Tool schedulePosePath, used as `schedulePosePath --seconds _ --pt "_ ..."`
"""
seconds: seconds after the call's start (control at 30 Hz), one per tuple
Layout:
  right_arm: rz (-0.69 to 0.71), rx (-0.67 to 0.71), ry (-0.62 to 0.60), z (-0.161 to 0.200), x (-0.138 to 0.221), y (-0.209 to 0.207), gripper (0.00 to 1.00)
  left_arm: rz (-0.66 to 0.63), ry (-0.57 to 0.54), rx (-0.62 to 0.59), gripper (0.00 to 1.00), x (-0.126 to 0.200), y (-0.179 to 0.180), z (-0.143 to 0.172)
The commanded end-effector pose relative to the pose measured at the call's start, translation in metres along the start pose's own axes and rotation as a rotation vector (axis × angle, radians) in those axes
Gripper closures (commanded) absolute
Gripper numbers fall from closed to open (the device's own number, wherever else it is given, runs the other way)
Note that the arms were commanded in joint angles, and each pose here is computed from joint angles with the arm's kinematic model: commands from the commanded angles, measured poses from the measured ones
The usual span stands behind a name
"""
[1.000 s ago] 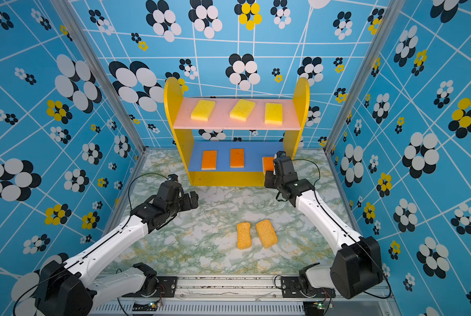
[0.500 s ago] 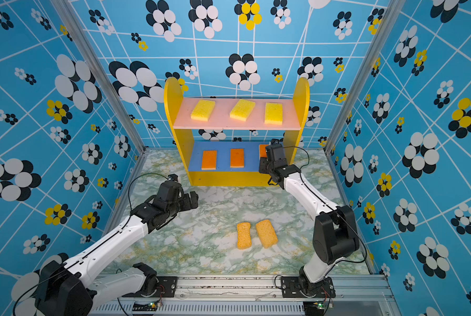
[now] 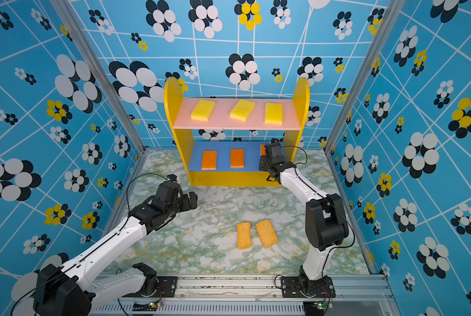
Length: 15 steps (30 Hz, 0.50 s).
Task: Arrange cleaning sponges on a shelf
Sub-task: Place the cleaning sponge at the shelf.
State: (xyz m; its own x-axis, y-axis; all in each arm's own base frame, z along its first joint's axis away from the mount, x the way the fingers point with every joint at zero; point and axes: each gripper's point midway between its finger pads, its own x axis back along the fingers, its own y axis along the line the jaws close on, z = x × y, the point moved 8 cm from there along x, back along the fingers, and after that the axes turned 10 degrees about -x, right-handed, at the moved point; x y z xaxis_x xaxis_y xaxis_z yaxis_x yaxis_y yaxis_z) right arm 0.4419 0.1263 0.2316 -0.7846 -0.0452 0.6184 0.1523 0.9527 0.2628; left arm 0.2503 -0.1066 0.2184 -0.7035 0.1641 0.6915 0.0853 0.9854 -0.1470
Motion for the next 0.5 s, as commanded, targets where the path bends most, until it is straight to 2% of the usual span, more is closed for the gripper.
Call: schedulePosePath --seconds 0.0,0.13,0.47 --pt "0.016 -0.028 -0.025 -0.0063 -0.0105 -0.0022 0.46 -0.006 -0.028 0.005 0.01 0.0069 0.0000 -0.0092" --pt "0.014 -0.033 -0.025 -0.0059 -0.0126 -0.0016 0.45 -0.014 -0.030 0.004 0.01 0.0085 0.0014 -0.0087" --pt "0.019 -0.037 -0.020 -0.0029 -0.0096 -0.0042 0.34 -0.020 -0.033 0.006 0.01 0.0099 0.0031 -0.0070"
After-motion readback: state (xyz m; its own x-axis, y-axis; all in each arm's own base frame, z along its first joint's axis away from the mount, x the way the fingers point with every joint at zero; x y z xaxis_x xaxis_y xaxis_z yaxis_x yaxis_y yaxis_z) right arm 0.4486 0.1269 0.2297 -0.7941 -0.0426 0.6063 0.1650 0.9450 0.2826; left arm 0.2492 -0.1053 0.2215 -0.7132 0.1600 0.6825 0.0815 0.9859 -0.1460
